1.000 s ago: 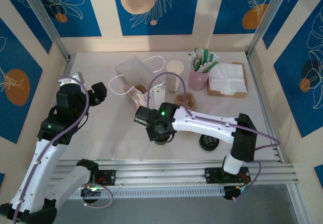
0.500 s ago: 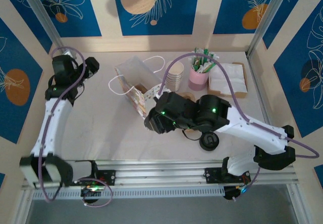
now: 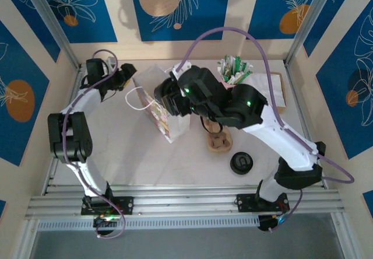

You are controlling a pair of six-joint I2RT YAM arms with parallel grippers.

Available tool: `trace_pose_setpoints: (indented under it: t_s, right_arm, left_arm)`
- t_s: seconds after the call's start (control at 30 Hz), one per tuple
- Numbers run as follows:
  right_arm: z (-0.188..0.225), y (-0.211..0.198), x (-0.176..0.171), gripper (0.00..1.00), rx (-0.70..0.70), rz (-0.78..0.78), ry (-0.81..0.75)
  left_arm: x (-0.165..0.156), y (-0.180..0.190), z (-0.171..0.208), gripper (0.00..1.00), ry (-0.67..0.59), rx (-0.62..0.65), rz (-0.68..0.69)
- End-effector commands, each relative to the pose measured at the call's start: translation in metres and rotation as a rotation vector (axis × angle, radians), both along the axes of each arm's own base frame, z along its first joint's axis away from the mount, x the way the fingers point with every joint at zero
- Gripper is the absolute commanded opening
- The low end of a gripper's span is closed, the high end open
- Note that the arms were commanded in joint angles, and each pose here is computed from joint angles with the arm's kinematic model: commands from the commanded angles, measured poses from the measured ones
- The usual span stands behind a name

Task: Pack the takeout coffee

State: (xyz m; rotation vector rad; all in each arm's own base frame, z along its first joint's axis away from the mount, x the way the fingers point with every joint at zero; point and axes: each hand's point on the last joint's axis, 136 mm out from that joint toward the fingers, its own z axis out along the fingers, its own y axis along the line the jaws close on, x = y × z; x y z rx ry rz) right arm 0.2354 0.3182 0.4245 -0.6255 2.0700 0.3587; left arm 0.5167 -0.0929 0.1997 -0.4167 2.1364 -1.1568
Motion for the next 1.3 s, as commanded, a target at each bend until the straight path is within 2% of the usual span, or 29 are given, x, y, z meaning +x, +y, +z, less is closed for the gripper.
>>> trace_pose_setpoints:
  t_s: [0.0,0.13,0.3,0.67,0.87,1.0,1.27]
  right_arm:
    - [0.011,0.005,0.023,0.65,-0.011,-0.009,-0.056]
    - [-0.002,0.005,0.049,0.65,-0.066,-0.061,-0.059]
    - [-0.018,0.01,0.062,0.65,-0.073,-0.029,-0.008]
    - [-0.059,0.014,0.062,0.65,-0.202,0.055,0.098]
    - [-0.075,0.017,0.053,0.65,-0.236,0.104,0.161]
    - [-0.091,0.013,0.058,0.64,-0.29,0.083,0.174]
    - [-0.116,0.009,0.052,0.64,-0.359,0.083,0.245]
  left_arm:
    - [0.006,-0.039,0.025,0.76,-0.12,-0.101,-0.163]
    - [0.008,-0.061,0.008,0.7,-0.098,-0.122,-0.242]
    - [-0.003,-0.081,-0.011,0.7,-0.072,-0.101,-0.309]
    - [-0.036,-0.106,-0.039,0.68,-0.011,-0.065,-0.393]
    - [-0.053,-0.119,-0.041,0.68,-0.005,-0.064,-0.428]
    - [-0.067,-0.127,-0.039,0.68,-0.008,-0.063,-0.45]
    - [-0.086,-0.126,-0.037,0.68,-0.011,-0.039,-0.462]
